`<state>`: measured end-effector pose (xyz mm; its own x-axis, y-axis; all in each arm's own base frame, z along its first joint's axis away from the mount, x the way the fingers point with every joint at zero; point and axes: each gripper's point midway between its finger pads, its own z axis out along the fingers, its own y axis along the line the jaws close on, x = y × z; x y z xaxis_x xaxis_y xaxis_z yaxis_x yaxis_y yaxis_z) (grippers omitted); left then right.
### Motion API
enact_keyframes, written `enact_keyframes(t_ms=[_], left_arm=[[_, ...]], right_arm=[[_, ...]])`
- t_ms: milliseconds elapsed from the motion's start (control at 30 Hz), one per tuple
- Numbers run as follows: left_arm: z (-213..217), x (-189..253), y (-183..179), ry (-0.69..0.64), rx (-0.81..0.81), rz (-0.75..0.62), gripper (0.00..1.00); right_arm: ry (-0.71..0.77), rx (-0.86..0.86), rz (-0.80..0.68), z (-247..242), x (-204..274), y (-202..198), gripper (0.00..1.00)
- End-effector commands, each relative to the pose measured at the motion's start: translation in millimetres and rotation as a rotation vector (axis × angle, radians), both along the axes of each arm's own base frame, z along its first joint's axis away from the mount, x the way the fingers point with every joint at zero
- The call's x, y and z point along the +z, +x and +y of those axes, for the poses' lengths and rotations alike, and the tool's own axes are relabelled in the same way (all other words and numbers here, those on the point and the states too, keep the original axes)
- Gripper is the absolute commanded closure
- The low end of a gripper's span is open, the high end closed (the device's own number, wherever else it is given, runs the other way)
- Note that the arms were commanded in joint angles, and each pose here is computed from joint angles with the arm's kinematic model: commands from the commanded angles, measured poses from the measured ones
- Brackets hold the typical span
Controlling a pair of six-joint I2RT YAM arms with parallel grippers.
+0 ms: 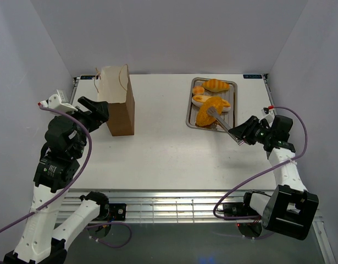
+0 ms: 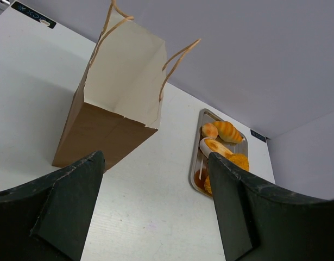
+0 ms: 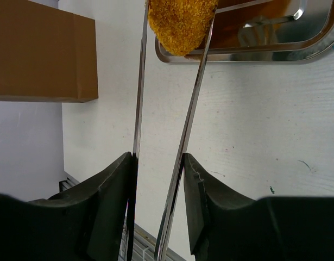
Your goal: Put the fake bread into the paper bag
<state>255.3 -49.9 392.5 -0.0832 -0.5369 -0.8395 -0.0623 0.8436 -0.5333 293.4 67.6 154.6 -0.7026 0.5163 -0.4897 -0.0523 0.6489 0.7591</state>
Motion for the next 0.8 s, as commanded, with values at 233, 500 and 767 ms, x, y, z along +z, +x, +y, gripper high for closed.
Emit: enact_keyframes(t_ms=[233, 500, 767], left_arm=[[13, 13, 2, 0.03, 0.067, -0.017, 0.13], [19, 32, 45, 0.184, 0.145, -0.003, 0.15], [51, 58, 89, 0.171, 0.257, -0.006, 0.14]], right_arm=[[0.016, 0.029, -0.162, 6, 60, 5, 0.92], [0.066, 0.146, -0.329, 44, 149, 14, 0.92], [0.101, 0.347, -0.523, 129, 264, 10, 0.92]])
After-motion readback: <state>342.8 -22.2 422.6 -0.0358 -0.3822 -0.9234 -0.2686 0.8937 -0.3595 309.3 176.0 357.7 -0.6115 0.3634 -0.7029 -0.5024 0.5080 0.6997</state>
